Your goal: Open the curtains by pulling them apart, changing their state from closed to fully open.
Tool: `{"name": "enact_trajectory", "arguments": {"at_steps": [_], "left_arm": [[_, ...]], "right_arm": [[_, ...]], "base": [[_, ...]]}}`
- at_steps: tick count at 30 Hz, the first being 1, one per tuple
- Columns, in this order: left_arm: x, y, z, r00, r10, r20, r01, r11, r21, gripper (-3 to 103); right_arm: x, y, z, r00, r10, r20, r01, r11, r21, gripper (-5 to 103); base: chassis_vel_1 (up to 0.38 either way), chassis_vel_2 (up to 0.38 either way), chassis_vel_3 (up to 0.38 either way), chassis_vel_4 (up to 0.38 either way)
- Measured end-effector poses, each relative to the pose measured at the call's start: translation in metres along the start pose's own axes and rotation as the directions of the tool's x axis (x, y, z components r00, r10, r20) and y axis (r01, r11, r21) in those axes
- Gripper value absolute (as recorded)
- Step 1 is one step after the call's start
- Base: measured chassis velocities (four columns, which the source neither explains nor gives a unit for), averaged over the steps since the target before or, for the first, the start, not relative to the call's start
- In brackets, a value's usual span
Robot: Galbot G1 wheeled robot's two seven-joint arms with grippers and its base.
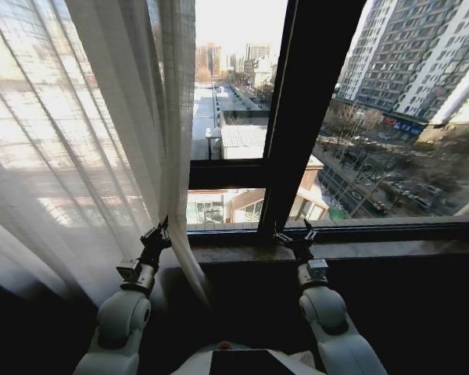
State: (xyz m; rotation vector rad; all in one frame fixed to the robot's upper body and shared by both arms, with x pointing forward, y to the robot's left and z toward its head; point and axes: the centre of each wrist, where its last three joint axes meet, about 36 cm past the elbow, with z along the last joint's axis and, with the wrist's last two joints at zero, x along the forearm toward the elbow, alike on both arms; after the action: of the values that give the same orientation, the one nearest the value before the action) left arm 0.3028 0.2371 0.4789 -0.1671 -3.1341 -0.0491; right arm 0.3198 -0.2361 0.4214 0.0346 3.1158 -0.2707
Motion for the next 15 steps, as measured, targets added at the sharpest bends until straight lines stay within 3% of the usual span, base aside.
{"name": "enact_trajectory", "arguments": {"at_steps": [5,15], "left_arm": [[0.0009,-0.0005,-0.0005,1.0,0.0,0.002,0.0,1.0,0.001,0],[0.0041,-0.0007,-0.0012,1.0,-0.004,0.001,0.004,1.0,0.002,0]], "right_arm": [[0.0,0.0,0.0,1.0,-0.001,0.0,0.001,1.0,0.001,100],[0.0011,0.0018,0.0007,1.0,-0.007,-0.002,0.007,1.0,0.0,100]], "base": [[0.298,0.277,-0.298,-0.272],[0.366,0.369,-0.365,-0.38]]}}
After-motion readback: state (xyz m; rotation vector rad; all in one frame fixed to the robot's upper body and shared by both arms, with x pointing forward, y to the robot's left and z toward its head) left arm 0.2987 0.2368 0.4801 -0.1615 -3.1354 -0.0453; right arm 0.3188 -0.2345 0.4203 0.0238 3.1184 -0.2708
